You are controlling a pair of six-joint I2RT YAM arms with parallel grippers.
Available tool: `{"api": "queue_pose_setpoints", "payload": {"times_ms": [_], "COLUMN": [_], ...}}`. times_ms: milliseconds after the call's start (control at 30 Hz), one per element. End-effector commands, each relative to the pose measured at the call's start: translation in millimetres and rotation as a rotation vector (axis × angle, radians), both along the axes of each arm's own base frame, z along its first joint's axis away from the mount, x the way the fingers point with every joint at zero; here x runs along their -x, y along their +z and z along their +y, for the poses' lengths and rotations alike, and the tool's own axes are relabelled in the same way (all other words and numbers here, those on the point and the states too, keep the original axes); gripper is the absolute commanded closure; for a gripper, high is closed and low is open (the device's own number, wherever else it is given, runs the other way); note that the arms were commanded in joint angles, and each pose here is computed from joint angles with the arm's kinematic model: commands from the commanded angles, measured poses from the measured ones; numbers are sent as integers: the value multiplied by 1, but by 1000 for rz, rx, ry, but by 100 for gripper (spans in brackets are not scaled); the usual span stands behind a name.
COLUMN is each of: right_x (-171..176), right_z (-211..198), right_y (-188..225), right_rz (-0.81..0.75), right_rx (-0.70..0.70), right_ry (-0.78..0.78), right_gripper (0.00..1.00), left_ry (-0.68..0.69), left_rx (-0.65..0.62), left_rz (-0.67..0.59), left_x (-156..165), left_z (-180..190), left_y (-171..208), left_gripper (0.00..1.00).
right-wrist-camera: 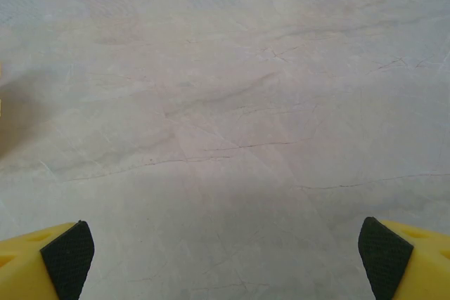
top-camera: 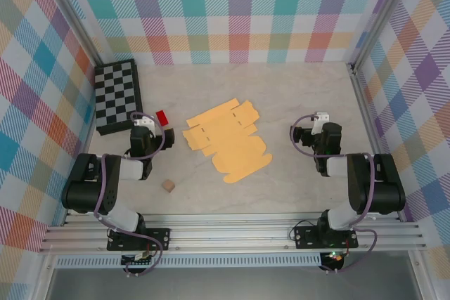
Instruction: Fold the paper box
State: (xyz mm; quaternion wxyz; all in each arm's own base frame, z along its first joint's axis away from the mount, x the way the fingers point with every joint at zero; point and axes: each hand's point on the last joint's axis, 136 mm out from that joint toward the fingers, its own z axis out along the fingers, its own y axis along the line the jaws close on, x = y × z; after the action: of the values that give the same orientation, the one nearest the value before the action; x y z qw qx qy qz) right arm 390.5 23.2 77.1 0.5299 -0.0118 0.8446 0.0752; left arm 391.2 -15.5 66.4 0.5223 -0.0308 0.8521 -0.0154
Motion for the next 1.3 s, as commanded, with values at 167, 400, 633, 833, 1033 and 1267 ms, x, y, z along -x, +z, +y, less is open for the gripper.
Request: {"api": "queue_pose_setpoints", "payload": {"times_ms": [167, 400, 633, 833, 1033, 1267], "right_x": [-6, -6, -6, -7, -8, -20], "right_z": [2, 3, 3, 3, 6, 34], "right_y": [13, 13, 13, 13, 18, 101], "right_rz": [-43, -42, -42, -44, -29, 146], "right_rx": [1, 0, -1, 0, -3, -48], "right_ry": [21, 22, 22, 21, 42, 15], "right_gripper": [0, 0, 0, 0, 0, 0], "left_ry": [-13, -13, -12, -15, 24, 445], "left_rx": [-3, -3, -3, 5, -47, 47], "left_rz": [-43, -42, -42, -44, -41, -1], "left_x": [-8, -8, -8, -8, -8, 10], "left_z": [-1, -1, 0, 0, 0, 38], "left_y": [12, 12, 12, 12, 21, 125], "left_gripper": [0, 0, 0, 0, 0, 0]}}
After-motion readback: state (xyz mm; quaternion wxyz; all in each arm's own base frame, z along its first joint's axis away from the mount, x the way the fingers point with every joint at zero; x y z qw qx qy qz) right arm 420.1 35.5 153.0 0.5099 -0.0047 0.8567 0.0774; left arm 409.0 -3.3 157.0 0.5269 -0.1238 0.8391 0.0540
